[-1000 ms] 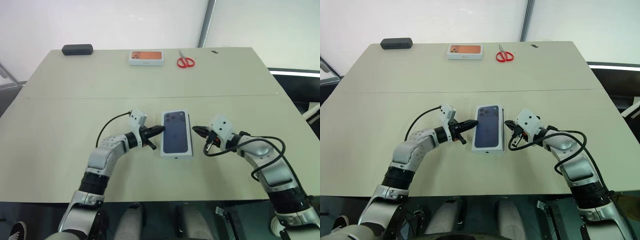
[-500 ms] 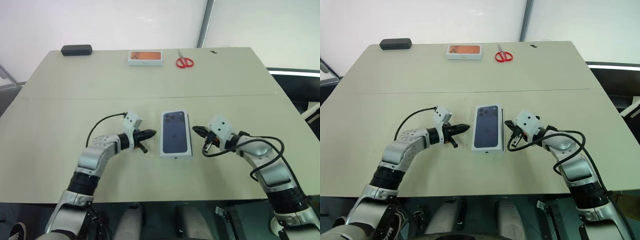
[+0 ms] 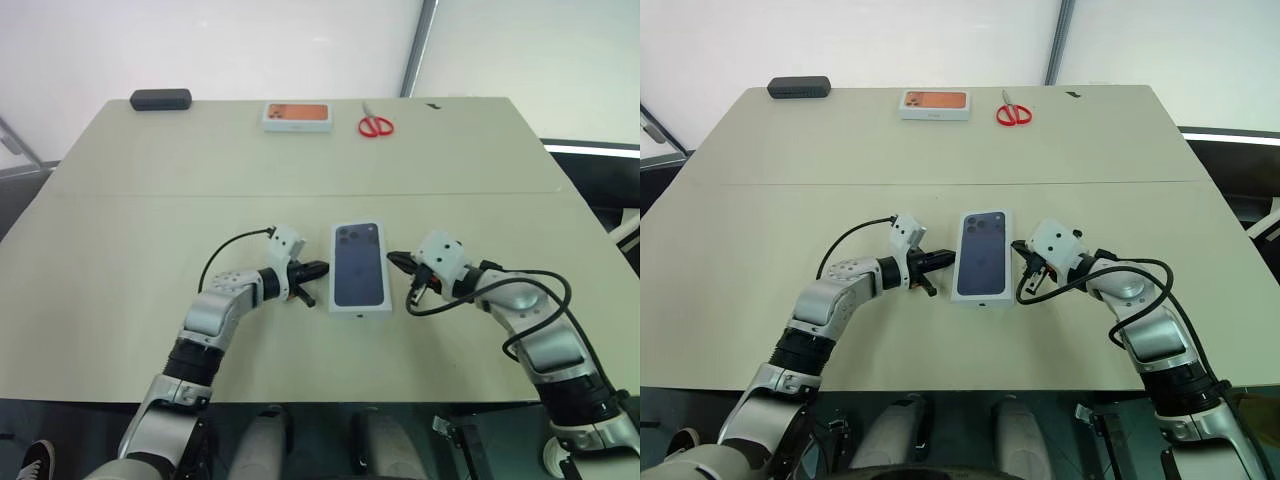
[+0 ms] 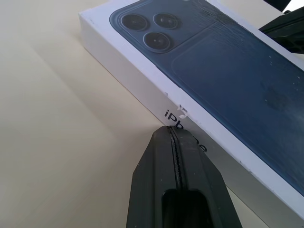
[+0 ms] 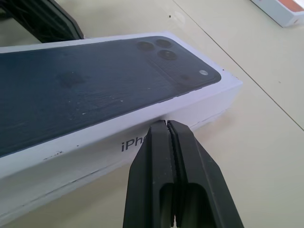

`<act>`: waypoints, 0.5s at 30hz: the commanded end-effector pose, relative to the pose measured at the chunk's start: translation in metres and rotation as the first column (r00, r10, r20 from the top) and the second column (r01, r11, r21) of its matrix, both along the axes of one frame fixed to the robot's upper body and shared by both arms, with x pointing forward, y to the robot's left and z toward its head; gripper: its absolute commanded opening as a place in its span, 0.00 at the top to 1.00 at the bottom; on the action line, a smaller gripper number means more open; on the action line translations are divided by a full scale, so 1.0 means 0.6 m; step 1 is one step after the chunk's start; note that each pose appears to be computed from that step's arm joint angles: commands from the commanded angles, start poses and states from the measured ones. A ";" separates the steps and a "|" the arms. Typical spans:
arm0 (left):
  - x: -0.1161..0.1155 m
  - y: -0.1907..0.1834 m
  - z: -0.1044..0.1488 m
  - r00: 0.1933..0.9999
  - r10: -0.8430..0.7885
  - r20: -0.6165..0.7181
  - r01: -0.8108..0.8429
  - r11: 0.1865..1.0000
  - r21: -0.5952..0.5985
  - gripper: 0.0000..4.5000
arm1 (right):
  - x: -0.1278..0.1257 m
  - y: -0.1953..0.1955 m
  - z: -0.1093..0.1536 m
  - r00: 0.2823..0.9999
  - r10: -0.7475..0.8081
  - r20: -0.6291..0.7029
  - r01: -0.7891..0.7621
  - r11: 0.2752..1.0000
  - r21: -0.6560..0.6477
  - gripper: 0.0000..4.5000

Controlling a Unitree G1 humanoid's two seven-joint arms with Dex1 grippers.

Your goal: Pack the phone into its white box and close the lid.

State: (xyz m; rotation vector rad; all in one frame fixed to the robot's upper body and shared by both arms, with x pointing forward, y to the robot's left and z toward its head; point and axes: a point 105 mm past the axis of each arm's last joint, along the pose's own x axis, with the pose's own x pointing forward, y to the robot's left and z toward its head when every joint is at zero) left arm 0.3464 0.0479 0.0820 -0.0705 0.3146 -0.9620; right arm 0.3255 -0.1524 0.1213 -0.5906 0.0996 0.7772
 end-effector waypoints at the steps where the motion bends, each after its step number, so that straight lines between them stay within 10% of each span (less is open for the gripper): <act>1: -0.006 -0.023 0.004 0.999 -0.036 -0.010 0.036 0.999 -0.019 1.00 | -0.007 0.007 0.008 0.999 0.035 0.034 -0.034 0.999 -0.016 0.99; 15: -0.007 -0.037 0.039 0.997 -0.056 0.053 0.057 0.998 -0.032 1.00 | -0.003 0.009 0.020 0.998 0.042 0.047 -0.042 0.999 -0.001 0.99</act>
